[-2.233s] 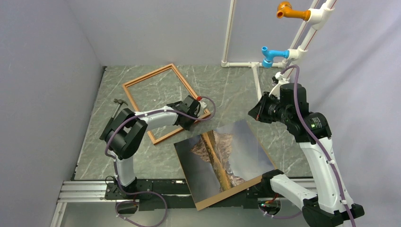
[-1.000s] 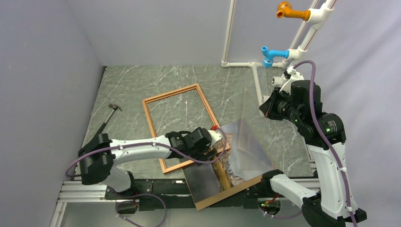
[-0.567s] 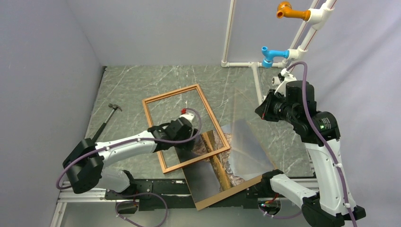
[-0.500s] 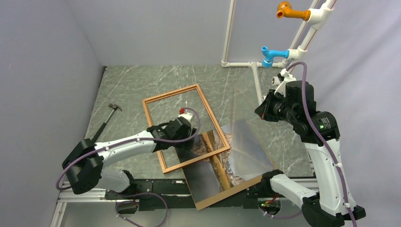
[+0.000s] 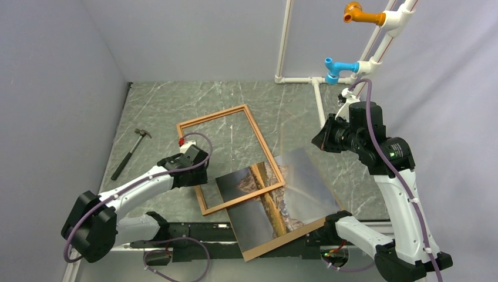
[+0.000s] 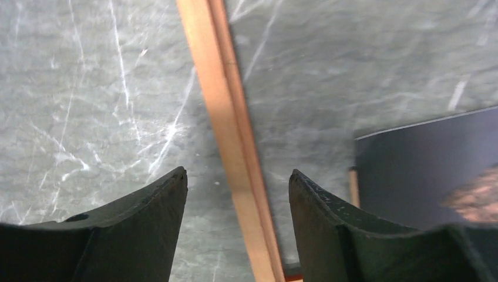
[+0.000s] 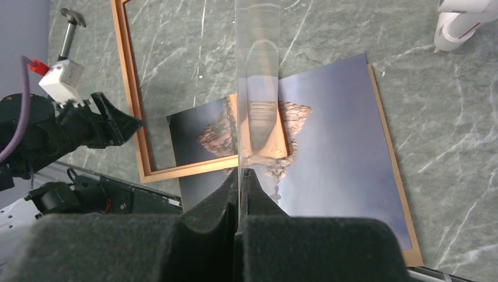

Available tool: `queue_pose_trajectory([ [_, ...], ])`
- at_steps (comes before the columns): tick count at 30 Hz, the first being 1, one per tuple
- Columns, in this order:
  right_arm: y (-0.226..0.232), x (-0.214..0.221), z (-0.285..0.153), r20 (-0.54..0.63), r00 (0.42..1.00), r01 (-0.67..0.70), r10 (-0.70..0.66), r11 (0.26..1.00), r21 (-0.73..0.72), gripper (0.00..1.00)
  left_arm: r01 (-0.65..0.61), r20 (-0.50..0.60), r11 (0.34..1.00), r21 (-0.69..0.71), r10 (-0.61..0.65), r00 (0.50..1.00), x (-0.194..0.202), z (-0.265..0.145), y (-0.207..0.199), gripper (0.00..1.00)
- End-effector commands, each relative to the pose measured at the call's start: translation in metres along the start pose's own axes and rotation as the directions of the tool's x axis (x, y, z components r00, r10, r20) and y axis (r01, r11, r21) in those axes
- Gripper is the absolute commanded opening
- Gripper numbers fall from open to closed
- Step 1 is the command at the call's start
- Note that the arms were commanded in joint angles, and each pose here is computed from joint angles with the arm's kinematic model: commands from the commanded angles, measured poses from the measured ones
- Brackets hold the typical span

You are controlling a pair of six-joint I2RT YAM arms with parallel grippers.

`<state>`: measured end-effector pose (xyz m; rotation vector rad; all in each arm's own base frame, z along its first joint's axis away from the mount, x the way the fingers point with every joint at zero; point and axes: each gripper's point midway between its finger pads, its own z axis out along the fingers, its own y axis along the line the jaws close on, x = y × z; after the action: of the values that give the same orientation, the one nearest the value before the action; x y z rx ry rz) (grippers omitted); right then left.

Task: Put the photo into the frame
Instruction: Adjust the photo frame at the center of the board.

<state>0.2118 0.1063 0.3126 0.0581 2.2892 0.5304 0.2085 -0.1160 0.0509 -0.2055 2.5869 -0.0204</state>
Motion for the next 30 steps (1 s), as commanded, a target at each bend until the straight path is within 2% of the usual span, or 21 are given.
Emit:
queue_pose_trajectory([
  [1,0.011,-0.015,-0.002,0.058,0.998,0.013,-0.011,0.999,-0.049,0.00,0.037,-0.053,0.999,0.030,-0.035,0.998,0.014,0.011,0.005,0.64],
  [7,0.019,-0.019,-0.004,0.059,0.998,0.015,-0.010,0.997,-0.082,0.00,-0.020,-0.100,0.998,0.055,0.026,0.995,0.020,0.025,-0.001,0.42],
  [13,0.032,-0.023,-0.014,0.071,0.997,0.025,-0.014,0.989,-0.149,0.00,-0.059,-0.068,0.995,0.075,0.064,0.996,0.002,0.019,-0.010,0.02],
  [20,0.052,-0.029,-0.026,0.091,0.995,0.049,-0.027,0.968,-0.246,0.00,-0.071,-0.019,0.990,0.120,0.074,0.997,-0.022,0.005,-0.024,0.00],
  [30,0.071,-0.029,-0.029,0.076,0.997,0.042,-0.017,0.937,-0.345,0.00,-0.014,-0.004,0.975,0.221,0.015,1.000,-0.024,-0.004,-0.049,0.00],
])
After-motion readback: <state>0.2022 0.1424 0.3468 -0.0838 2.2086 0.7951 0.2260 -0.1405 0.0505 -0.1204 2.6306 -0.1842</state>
